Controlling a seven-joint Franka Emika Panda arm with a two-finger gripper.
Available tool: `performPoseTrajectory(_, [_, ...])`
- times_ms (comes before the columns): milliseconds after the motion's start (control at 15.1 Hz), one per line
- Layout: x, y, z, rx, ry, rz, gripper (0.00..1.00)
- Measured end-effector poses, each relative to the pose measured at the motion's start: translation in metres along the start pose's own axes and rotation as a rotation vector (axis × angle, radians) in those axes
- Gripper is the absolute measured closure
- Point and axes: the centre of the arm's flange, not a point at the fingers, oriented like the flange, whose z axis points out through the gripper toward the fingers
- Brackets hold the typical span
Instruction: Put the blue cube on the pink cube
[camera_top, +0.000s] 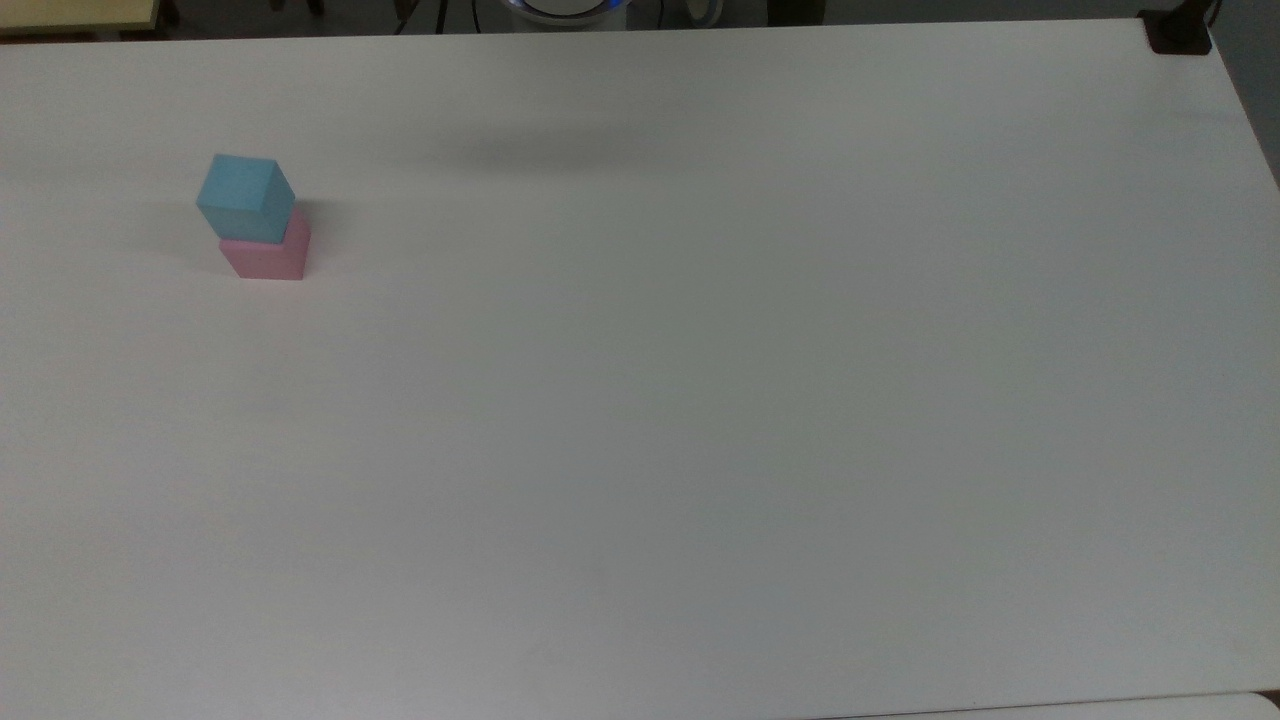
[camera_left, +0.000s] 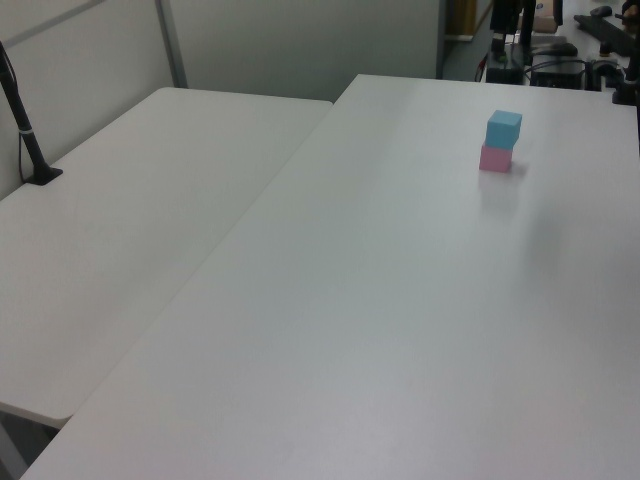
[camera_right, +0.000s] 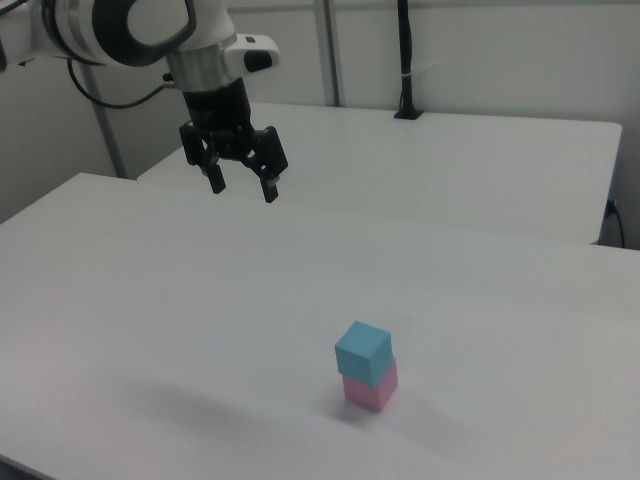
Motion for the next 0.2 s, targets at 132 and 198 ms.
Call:
performPoseTrajectory(132, [-0.0004, 0.0021, 0.0001, 0.000, 0.000, -0.038, 0.00])
performPoseTrajectory(198, [-0.0006, 0.0031, 0.0001, 0.000, 0.000, -0.046, 0.00])
